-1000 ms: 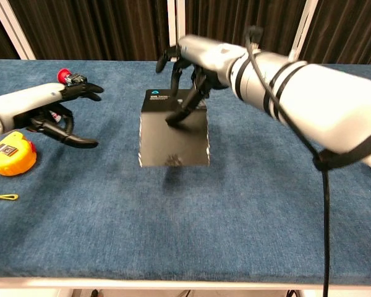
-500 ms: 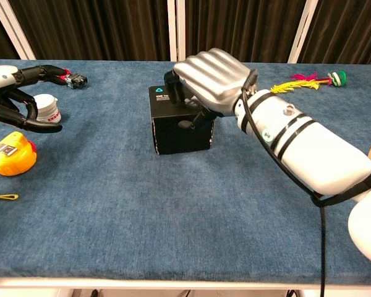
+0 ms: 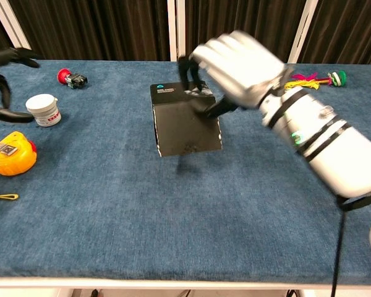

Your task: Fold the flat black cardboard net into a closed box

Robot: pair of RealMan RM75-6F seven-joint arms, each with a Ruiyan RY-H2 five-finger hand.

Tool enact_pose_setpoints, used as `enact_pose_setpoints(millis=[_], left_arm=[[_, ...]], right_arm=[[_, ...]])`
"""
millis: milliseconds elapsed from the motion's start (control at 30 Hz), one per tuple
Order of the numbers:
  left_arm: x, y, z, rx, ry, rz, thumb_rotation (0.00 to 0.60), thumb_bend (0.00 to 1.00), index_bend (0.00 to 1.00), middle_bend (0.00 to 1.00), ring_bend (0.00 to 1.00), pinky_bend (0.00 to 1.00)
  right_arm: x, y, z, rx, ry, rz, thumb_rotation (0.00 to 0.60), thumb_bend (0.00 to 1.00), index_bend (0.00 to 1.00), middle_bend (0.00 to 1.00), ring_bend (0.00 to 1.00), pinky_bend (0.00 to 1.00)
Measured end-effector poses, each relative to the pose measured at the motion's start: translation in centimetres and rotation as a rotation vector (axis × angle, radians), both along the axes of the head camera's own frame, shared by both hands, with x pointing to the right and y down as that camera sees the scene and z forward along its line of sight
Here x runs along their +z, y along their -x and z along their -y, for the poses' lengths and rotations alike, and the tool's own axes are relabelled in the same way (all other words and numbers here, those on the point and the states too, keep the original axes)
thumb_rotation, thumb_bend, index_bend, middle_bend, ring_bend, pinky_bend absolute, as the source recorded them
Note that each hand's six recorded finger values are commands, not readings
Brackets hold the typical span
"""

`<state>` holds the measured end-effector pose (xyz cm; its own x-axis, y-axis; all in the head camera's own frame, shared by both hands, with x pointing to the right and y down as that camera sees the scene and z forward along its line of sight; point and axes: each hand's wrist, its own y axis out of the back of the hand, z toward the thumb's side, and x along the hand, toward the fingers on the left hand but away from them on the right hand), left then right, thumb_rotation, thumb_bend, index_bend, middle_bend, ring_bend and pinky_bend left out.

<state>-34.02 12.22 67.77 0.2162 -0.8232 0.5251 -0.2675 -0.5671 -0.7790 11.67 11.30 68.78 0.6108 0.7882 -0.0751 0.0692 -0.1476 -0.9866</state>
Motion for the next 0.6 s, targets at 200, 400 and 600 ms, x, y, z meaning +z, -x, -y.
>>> enact_pose_setpoints(millis=[200, 400, 600], left_arm=[[-3.3, 5.9, -0.7, 0.018, -0.133, 0.27, 0.6, 0.07, 0.13, 0.15, 0.27, 0.53], [-7.0, 12.1, -4.9, -0.035, -0.181, 0.464, 0.6, 0.09, 0.13, 0.15, 0.19, 0.38], [-9.5, 14.4, -9.7, -0.104, -0.153, 0.503, 0.6, 0.09, 0.13, 0.15, 0.19, 0.36]], right_arm=[[-4.1, -7.2, 1.2, 0.114, -0.023, -0.02, 0.6, 0.37, 0.34, 0.4, 0.49, 0.8], [-8.4, -18.2, -0.2, 0.303, 0.061, -0.144, 0.6, 0.39, 0.1, 0.17, 0.12, 0.18], [-11.9, -28.2, -5.2, 0.545, 0.122, -0.204, 0.6, 0.41, 0.05, 0.14, 0.08, 0.15]])
